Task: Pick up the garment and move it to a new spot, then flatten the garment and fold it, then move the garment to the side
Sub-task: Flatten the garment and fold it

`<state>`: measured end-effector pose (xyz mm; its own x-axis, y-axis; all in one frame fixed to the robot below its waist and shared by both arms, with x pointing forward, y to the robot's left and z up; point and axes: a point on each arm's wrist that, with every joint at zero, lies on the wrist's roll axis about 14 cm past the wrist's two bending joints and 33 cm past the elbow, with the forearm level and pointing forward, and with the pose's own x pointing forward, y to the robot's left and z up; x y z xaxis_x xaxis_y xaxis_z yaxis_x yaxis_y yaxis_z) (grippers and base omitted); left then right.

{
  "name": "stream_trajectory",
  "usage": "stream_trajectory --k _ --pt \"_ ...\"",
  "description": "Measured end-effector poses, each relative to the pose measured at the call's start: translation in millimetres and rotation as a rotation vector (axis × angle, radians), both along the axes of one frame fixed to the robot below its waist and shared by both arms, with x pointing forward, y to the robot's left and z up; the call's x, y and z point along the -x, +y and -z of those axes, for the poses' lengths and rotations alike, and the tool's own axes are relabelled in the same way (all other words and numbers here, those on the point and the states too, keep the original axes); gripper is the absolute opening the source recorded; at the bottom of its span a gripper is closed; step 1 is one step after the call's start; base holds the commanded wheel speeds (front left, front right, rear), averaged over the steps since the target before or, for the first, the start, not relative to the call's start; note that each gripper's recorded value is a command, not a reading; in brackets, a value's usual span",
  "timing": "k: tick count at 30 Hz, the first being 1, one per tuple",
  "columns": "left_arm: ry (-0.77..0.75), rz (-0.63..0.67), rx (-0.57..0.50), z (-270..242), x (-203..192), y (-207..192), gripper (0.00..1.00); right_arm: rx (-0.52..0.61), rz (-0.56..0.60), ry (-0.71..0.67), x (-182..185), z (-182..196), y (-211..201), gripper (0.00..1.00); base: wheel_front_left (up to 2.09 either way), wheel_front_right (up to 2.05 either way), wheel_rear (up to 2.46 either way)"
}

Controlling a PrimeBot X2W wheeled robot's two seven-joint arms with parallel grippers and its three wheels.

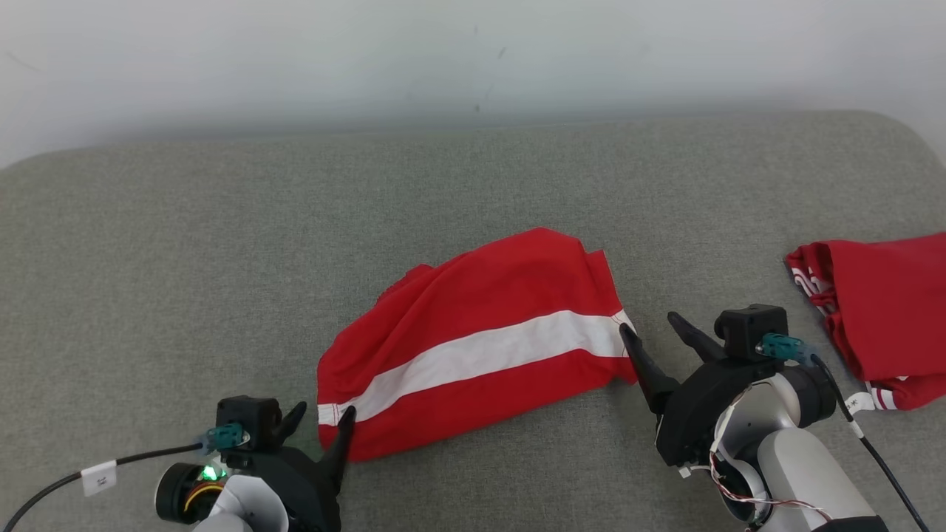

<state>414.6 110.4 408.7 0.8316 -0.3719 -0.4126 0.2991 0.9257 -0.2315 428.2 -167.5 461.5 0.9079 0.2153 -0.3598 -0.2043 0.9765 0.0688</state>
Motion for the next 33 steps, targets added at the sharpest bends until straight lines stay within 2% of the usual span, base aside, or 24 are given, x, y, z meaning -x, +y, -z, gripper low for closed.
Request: stream_trajectory --k 1,3,4,5,6,9,11,12,14,19,26,33 --pt "0.008 0.009 0.0 1.5 0.4 -1.8 0.9 0.0 -0.002 0.013 0.2 2.8 0.0 1.0 0.0 0.0 0.0" --pt "0.013 0.013 0.007 1.6 -0.2 -3.0 0.53 -0.004 -0.004 0.019 0.0 4.4 0.5 1.0 0.0 0.0 0.0" --pt "0.013 0.014 0.012 1.1 -1.1 -3.4 0.54 -0.006 -0.004 0.022 -0.6 5.2 0.1 1.0 0.0 0.0 0.0" --pt "0.008 0.015 0.013 0.4 -2.2 -2.9 0.49 -0.002 -0.004 0.024 -1.5 6.0 -0.9 1.0 0.0 0.0 0.0" --pt "0.008 0.016 0.011 0.5 -2.8 -2.1 0.48 0.001 -0.003 0.026 -2.5 6.6 -2.0 1.0 0.0 0.0 0.0" --pt "0.005 0.015 0.013 0.3 -3.7 0.0 0.53 0.003 -0.005 0.033 -4.5 8.8 -2.4 1.0 0.0 0.0 0.0" --pt "0.004 0.018 0.025 -1.6 -3.6 -1.6 0.45 0.003 -0.01 0.035 -5.8 9.2 -0.7 1.0 0.0 0.0 0.0" --pt "0.007 0.022 0.032 -2.2 -3.2 -3.3 0.38 0.0 -0.011 0.036 -6.8 9.1 0.0 1.0 0.0 0.0 0.0" --pt "0.005 0.031 0.044 -4.3 -2.5 -5.7 0.0 -0.005 -0.016 0.061 -7.1 13.0 1.8 1.0 0.0 0.0 0.0" --pt "0.013 0.045 0.051 -2.4 -0.3 -5.2 0.0 -0.03 -0.044 0.187 -1.4 34.2 10.8 1.0 0.0 0.0 0.0" --pt "0.023 0.042 0.05 5.0 0.0 -2.4 0.0 -0.032 -0.036 0.228 -13.4 38.7 5.6 1.0 0.0 0.0 0.0" --pt "0.029 0.042 0.048 8.7 -1.3 -1.9 0.0 -0.072 -0.081 0.239 -15.9 40.4 28.3 1.0 0.0 0.0 0.0"
